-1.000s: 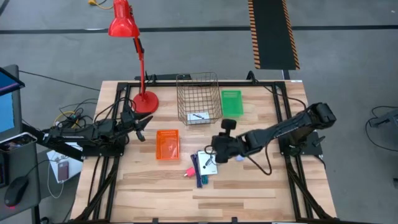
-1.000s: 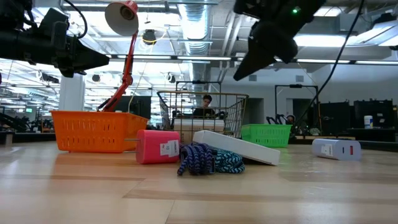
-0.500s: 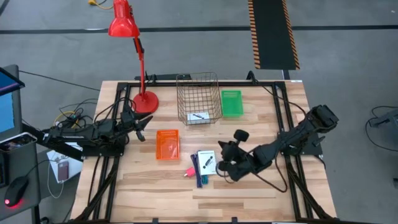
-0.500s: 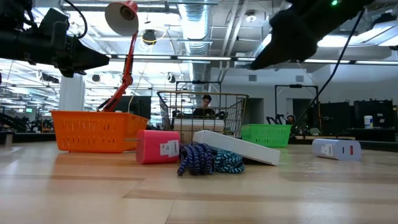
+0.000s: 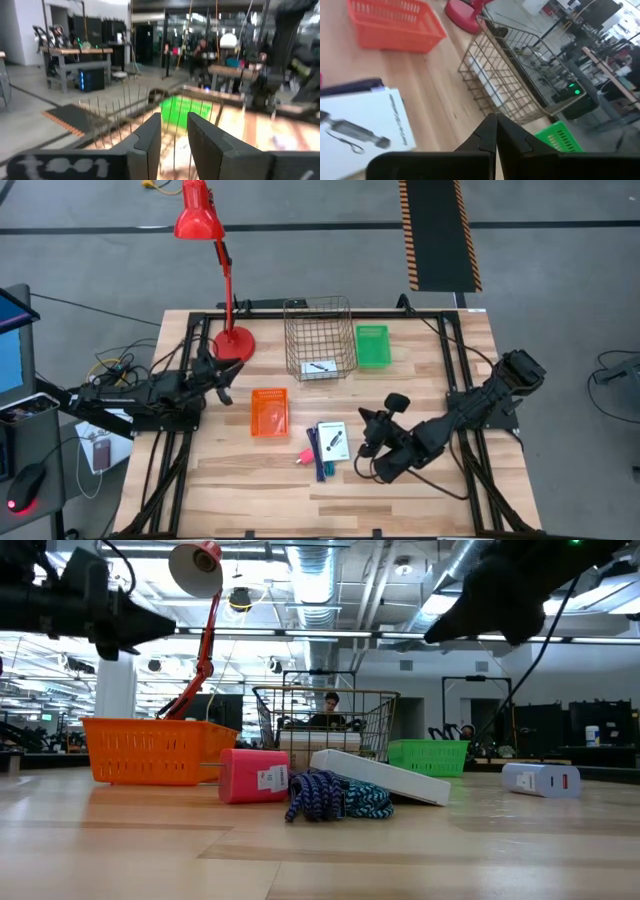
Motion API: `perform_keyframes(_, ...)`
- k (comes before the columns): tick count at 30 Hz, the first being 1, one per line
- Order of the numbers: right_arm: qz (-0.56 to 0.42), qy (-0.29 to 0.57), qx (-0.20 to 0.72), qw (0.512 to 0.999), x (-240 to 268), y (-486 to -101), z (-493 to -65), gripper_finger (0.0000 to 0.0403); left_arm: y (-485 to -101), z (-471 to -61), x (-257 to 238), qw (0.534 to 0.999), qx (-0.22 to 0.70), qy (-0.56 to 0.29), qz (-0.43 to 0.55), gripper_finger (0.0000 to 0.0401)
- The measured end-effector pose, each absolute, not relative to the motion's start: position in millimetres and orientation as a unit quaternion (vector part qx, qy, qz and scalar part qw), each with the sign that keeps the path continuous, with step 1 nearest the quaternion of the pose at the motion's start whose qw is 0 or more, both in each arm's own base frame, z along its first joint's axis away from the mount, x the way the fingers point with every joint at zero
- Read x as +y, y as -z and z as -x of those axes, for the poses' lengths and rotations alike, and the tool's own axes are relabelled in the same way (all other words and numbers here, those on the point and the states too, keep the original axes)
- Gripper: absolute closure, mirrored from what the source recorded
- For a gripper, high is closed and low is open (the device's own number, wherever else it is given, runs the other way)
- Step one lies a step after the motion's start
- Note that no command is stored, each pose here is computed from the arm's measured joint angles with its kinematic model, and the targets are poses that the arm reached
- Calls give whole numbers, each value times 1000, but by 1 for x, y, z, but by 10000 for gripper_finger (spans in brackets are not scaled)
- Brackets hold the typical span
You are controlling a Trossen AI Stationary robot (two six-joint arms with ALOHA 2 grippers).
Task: Pick and place items into bin
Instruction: Put the card reader box into the wire basket
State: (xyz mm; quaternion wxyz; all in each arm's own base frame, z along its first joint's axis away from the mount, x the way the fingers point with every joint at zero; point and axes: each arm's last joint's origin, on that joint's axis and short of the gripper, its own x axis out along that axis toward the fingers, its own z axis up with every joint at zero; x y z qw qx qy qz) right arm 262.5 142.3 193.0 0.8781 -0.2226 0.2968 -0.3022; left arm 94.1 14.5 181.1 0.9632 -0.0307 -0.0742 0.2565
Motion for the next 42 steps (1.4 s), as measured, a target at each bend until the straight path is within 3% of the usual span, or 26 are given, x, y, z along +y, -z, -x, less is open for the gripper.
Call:
perform_keyframes(12, 302, 377, 271, 833, 127, -195, -258, 403, -198, -93, 6, 981, -159, -113, 3, 319)
perform_keyframes(21, 315, 440, 220, 811, 110, -198, -231, 403, -205, -106, 2, 982, -181, -59, 16, 319)
perform_keyframes(29, 316, 441, 220, 811, 109, -199, -228, 403, -221, -145, -12, 993, -111, -21, -33, 319)
perform_keyframes(42, 359, 390, 234, 815, 125, -207, -208, 403, -239, -216, -35, 967, -13, 14, -253, 319)
